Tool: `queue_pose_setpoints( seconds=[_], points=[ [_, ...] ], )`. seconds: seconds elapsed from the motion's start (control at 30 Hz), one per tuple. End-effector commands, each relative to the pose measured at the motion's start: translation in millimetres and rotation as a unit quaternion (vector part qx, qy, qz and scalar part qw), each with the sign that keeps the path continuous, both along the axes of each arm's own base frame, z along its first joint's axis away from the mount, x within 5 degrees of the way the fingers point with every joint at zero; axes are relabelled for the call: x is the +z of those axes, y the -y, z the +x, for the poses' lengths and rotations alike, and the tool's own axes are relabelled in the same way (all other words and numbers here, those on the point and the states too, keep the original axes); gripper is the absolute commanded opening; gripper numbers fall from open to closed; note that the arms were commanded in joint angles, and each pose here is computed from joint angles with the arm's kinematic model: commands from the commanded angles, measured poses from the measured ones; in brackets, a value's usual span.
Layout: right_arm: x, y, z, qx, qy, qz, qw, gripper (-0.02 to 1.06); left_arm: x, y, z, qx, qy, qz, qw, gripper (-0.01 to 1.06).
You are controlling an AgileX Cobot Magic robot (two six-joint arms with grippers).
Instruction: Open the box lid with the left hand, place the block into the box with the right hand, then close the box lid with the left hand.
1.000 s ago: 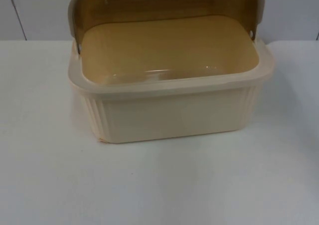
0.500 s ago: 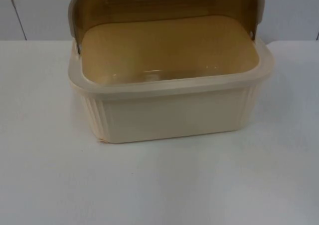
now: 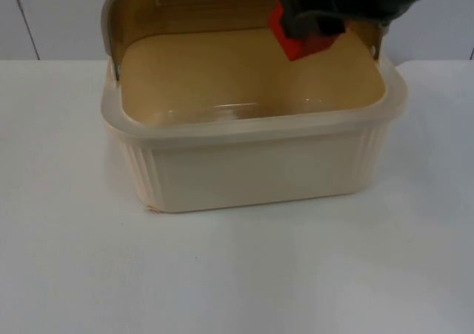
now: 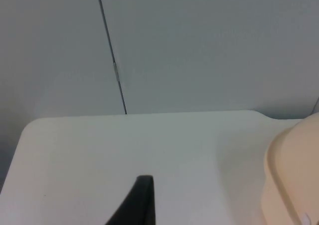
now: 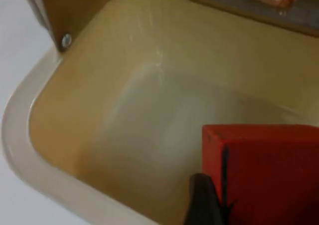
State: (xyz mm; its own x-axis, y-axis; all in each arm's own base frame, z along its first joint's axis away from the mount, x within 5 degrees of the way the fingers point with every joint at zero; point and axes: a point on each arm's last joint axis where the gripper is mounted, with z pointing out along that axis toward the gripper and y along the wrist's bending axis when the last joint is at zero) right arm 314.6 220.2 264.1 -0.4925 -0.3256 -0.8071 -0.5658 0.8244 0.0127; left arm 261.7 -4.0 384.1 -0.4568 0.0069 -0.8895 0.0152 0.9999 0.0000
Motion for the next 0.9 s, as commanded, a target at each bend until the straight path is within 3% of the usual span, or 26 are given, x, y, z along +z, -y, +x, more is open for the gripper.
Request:
queue_pose_setpoints(
  seconds=[0.0, 0.33, 0.57, 0.77, 0.87],
  points=[
    [-1, 0, 1, -0.002, 0.035, 0.027, 0.9990, 0.00, 4, -1, 0, 0.002, 0.007, 0.004, 1.000, 1.05],
    [-59, -10, 23, -0.016, 0.037, 0.043, 0.9982, 0.00, 4, -1, 0, 0.002, 0.007, 0.004, 1.000, 1.05],
    [-73, -14, 28, -0.017, 0.041, 0.048, 0.9978, 0.00, 3, -1, -1, 0.002, 0.004, 0.004, 1.000, 1.05],
    [-82, -6, 35, -0.052, 0.026, 0.056, 0.9967, 0.00, 2, -1, -1, 0.002, -0.006, 0.004, 1.000, 1.05],
    [-80, -4, 37, -0.050, 0.044, 0.043, 0.9969, 0.02, 2, -1, -1, 0.002, -0.006, 0.004, 1.000, 1.05]
  ],
)
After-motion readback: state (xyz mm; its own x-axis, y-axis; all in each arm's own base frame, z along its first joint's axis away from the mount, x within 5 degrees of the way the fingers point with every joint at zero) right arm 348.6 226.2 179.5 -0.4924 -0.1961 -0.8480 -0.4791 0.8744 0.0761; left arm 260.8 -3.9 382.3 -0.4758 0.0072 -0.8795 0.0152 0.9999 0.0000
